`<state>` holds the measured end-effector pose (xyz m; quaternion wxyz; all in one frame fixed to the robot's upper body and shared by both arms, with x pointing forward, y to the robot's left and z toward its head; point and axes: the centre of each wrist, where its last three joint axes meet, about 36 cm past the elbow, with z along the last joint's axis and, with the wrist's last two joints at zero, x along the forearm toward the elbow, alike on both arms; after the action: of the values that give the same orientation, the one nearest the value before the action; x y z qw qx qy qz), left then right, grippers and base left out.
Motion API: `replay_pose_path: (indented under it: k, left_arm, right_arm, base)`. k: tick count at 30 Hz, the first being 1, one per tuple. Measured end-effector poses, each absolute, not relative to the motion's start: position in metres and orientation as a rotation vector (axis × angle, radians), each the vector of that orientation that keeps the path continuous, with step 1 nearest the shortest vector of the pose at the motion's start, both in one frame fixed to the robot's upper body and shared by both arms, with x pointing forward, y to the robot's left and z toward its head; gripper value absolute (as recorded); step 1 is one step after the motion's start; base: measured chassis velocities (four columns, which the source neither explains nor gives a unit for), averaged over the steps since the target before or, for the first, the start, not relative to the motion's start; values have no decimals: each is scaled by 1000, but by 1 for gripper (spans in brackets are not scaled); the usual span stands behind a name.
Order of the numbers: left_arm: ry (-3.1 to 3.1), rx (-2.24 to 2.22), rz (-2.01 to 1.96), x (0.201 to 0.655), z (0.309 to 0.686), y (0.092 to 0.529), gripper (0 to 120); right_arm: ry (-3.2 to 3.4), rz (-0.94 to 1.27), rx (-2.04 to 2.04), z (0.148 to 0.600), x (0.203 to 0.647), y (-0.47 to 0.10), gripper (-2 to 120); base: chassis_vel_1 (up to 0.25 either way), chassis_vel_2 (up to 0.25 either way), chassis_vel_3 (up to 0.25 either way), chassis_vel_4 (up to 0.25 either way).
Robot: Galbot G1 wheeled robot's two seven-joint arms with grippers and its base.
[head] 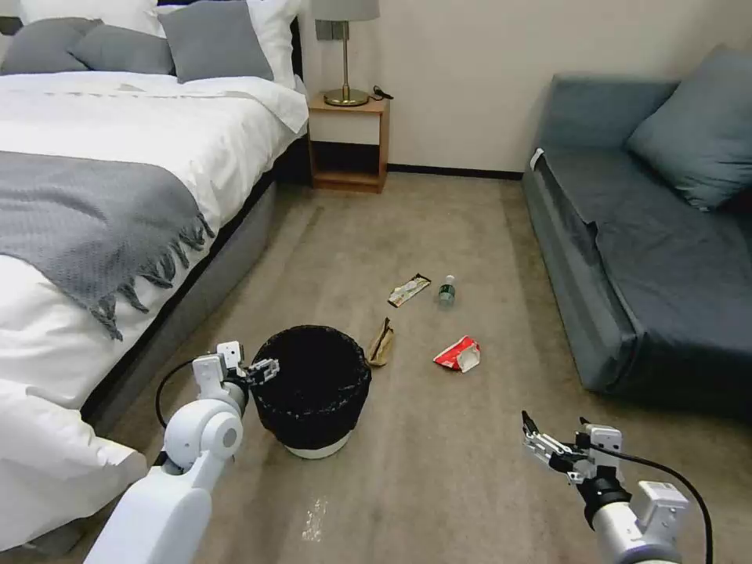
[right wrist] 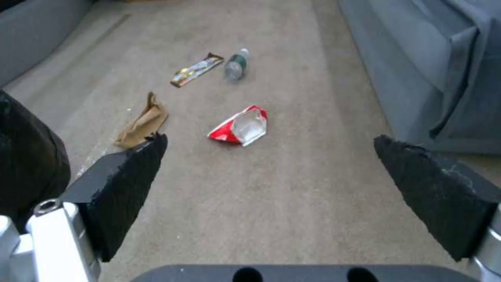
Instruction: Pick up the trash bin, then pick up the garbage on the floor and place it into the trash bin.
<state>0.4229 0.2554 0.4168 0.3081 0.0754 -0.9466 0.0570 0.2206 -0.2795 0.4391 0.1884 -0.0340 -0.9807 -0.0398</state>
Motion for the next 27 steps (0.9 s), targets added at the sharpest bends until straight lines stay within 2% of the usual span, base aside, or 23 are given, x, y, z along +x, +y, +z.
replay_pose_path:
  k: [12, 15, 16, 18, 21, 23, 27]
  left_arm:
    - [-2395, 249, 151, 432, 399, 248, 95]
    - [-2379, 245, 143, 435, 396, 248, 81]
    - [-2379, 245, 143, 435, 396, 248, 81]
    - [-2373, 241, 146, 436, 394, 249, 72]
    - [-2372, 237, 148, 437, 393, 250, 67]
    - [-2375, 232, 151, 437, 392, 252, 53]
    - [-2388, 218, 159, 437, 390, 255, 43]
  right_arm:
    - [-2763, -108, -124, 438, 216, -278, 100]
    - [-2763, -109, -131, 438, 215, -278, 100]
    - [-2763, -109, -131, 438, 215, -278, 100]
    - [-2762, -111, -134, 438, 215, -277, 100]
    - [-2761, -111, -133, 437, 215, -276, 100]
    - [-2762, -112, -132, 437, 215, -275, 100]
    - [-2761, -119, -129, 437, 216, -273, 100]
  base:
    - [0, 0, 0, 0]
    - [0, 0, 0, 0]
    - [0, 0, 0, 0]
    - [0, 0, 0, 0]
    - [0, 0, 0, 0]
    - [0, 0, 0, 0]
    - [0, 0, 0, 0]
